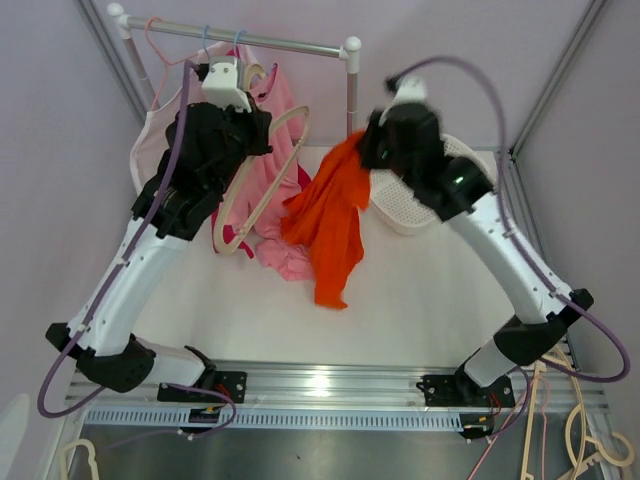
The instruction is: Remove the t-shirt from the hanger
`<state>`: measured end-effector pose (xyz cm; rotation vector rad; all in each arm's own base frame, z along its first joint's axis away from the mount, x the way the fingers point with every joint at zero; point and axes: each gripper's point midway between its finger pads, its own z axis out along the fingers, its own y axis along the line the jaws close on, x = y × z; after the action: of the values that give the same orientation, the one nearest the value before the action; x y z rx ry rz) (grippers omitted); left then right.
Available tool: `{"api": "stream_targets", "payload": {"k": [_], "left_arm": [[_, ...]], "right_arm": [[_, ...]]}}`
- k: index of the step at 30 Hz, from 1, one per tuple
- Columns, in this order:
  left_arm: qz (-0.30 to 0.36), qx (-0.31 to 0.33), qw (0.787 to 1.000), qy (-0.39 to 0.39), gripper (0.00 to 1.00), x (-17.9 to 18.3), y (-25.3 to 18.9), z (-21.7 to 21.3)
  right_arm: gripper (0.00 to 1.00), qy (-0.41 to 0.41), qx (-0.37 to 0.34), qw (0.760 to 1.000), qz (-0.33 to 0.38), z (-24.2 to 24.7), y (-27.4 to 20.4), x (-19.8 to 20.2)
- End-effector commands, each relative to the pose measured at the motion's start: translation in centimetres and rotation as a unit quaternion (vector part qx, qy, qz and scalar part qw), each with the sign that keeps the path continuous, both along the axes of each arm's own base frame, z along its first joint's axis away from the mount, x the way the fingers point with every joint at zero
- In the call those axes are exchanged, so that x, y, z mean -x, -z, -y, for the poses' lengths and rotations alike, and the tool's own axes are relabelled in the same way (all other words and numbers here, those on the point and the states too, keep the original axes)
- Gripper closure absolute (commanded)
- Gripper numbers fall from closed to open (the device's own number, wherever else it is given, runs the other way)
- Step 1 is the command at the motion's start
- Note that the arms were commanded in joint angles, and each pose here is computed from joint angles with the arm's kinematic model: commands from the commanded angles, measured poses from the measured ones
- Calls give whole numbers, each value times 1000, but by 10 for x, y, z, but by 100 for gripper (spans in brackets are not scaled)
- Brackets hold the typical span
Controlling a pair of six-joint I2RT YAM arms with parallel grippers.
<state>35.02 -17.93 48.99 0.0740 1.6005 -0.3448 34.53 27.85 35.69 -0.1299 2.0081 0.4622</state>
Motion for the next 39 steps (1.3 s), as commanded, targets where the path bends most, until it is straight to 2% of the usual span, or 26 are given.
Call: {"api": "stream_targets", "payload": {"k": [1,2,3,5,6,7,8,9,11,12,13,16,18,19,20,21,24,26,28,29,30,31,33,34,35,39], "left_arm": [[72,33,997,-17,99,-3,-50,-9],[69,30,997,-20,99,-10,-47,-7],[68,28,997,-27,99,-16,-45,-8],[69,30,996,-40,99,-25,-47,-11],[59,22,997,-47,99,-39,-38,-10],[65,26,996,-46,99,-43,-43,-10],[68,24,996,-50,99,-48,-42,-10],[68,18,996,-53,99,-56,-37,-11],[102,17,993,-49,99,-63,-45,-9],[108,13,993,-50,99,-69,-45,-8],[116,13,992,-44,99,-72,-47,-5],[122,9,992,-33,99,-84,-49,-1],[127,8,992,-17,99,-87,-49,5],[133,9,991,-9,99,-88,-52,8],[131,2,991,1,99,-94,-46,14],[135,0,991,3,99,-97,-47,16],[130,-9,991,8,99,-112,-46,19],[121,-14,993,8,99,-123,-36,21],[126,-12,992,9,99,-126,-40,20],[122,-14,992,9,99,-132,-36,20],[120,-15,993,11,99,-132,-37,20],[116,-16,993,12,99,-135,-35,21],[112,-15,993,13,99,-135,-34,21],[110,-10,994,16,99,-135,-33,22],[99,-11,995,19,99,-136,-23,24],[98,5,994,44,99,-131,-18,33]], "right_arm": [[100,40,-79,983,160,54,-166,-20],[100,50,-75,976,197,64,-193,-26],[100,70,-69,971,220,69,-200,-55],[100,98,-84,943,307,93,-258,-59],[100,116,-78,936,324,100,-262,-71],[100,144,-110,901,394,115,-301,-69],[100,158,-86,902,391,111,-274,-96],[100,183,-114,856,469,125,-309,-88],[100,208,-108,843,485,145,-305,-106],[100,203,-126,844,481,153,-318,-105],[100,198,-115,860,456,147,-295,-139],[100,208,-91,881,416,155,-267,-167],[100,219,-86,878,416,160,-260,-168],[100,223,-58,900,369,154,-203,-192],[100,234,-69,891,382,163,-211,-175],[100,256,-52,899,352,168,-163,-188],[100,301,-48,904,301,198,-117,-186],[100,318,-51,915,245,209,-71,-193],[100,337,-9,929,155,227,-14,-195],[89,346,-25,929,127,230,-9,-195],[76,345,12,937,43,235,39,-190],[65,356,16,934,11,246,50,-188],[51,371,23,928,-27,253,59,-180],[31,371,20,928,-19,255,51,-177],[1,367,17,930,-10,254,51,-176],[1,355,-5,934,48,255,16,-162]]}}
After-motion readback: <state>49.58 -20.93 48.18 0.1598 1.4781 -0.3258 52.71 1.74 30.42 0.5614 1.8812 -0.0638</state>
